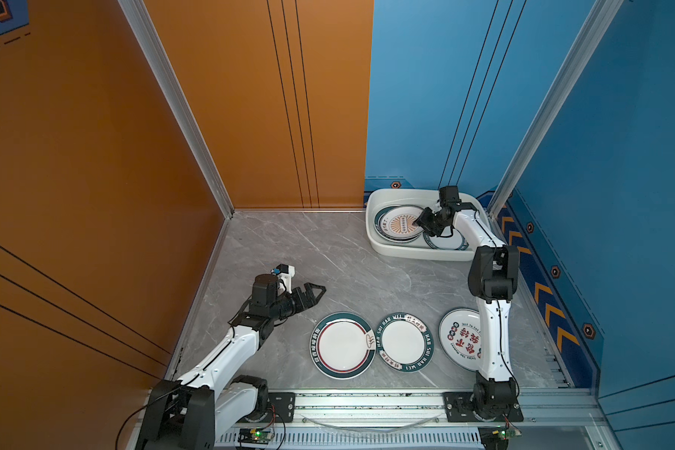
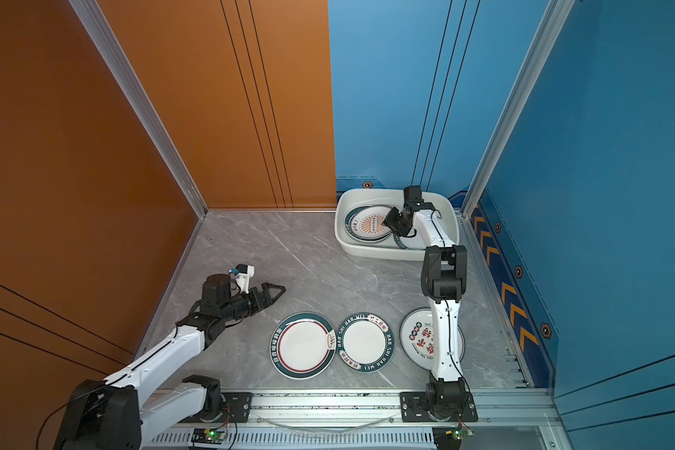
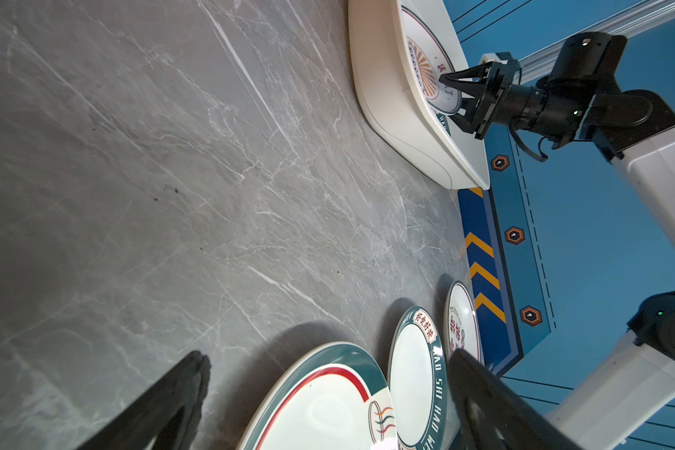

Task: Place the plates into the plastic bin on the countertop
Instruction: 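Lower the plate flat onto the bin's plate stack and open the right gripper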

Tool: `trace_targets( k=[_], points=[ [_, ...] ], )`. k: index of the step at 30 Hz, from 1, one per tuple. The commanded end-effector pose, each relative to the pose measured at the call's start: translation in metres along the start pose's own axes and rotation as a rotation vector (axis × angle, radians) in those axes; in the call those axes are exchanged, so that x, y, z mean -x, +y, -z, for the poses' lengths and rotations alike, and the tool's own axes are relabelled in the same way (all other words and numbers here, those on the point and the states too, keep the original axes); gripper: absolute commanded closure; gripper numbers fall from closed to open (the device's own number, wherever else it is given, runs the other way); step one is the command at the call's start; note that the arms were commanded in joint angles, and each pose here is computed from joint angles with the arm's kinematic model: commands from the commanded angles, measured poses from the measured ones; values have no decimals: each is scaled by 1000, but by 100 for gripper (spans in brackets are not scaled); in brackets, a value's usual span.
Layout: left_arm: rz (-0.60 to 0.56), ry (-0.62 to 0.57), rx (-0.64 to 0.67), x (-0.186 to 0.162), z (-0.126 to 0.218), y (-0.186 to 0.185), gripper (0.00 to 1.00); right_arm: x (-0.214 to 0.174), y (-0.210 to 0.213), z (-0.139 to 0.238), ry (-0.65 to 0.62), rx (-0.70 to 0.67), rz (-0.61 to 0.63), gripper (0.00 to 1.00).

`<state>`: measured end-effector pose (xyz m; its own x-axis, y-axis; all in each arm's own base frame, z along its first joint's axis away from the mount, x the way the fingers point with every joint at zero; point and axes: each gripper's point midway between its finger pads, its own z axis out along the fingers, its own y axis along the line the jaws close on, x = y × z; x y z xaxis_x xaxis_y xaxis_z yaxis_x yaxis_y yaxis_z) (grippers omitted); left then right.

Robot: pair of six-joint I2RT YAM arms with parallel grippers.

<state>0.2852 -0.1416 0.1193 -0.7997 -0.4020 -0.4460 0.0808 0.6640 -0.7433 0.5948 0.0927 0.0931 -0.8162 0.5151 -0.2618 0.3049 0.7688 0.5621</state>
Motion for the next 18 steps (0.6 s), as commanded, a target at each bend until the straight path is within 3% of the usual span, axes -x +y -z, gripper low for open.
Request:
trace_targets(
  k=[1, 18],
  points=[
    [-43, 6, 58, -1, 3, 2, 2, -6, -5, 0, 2, -89, 74, 55],
    [-58, 48, 182, -27, 16, 20, 2, -7, -12, 10, -29, -225, 166, 51]
  ],
)
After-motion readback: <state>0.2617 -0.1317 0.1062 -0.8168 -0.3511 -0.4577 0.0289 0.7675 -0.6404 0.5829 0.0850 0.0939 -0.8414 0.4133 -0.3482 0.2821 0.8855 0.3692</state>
